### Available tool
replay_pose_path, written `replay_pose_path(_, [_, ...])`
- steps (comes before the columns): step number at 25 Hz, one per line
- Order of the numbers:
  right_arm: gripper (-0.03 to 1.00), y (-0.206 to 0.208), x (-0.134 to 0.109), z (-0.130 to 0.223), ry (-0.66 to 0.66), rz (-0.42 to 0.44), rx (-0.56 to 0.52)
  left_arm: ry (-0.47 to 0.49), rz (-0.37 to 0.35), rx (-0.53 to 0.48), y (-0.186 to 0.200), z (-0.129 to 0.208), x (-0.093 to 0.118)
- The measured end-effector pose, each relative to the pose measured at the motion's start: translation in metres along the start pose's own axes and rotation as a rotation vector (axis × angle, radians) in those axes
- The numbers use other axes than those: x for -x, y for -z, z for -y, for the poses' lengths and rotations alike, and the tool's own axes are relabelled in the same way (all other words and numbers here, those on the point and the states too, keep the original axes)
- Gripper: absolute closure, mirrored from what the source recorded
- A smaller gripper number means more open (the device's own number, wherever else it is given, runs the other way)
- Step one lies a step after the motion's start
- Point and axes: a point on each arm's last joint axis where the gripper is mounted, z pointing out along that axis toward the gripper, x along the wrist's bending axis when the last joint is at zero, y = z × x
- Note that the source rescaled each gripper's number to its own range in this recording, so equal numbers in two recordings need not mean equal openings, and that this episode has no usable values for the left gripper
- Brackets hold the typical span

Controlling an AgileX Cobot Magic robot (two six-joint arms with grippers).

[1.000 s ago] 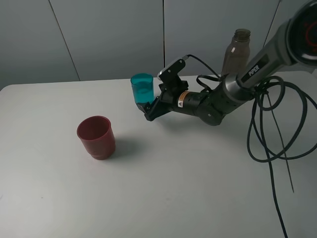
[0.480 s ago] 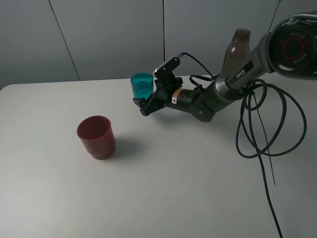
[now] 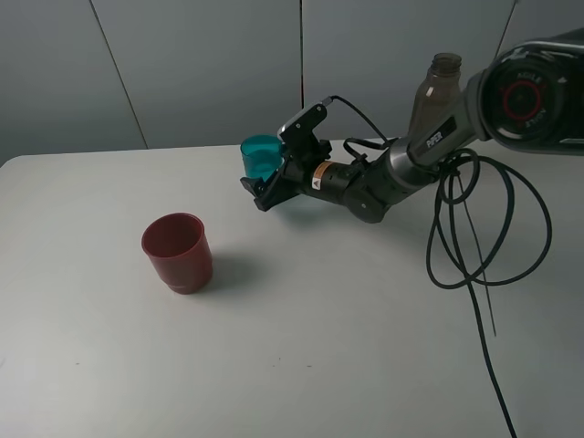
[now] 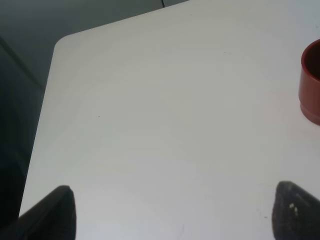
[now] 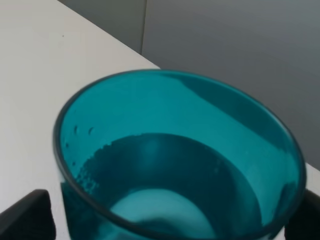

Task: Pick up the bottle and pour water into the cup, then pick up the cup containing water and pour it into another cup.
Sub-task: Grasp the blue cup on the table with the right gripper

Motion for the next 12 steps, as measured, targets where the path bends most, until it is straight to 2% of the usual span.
replay_pose_path(12, [-0.03, -0.018, -0.005, 0.003, -0.051, -0.013, 0.04, -0.002, 0.0, 0.0, 0.0, 0.0, 0.0])
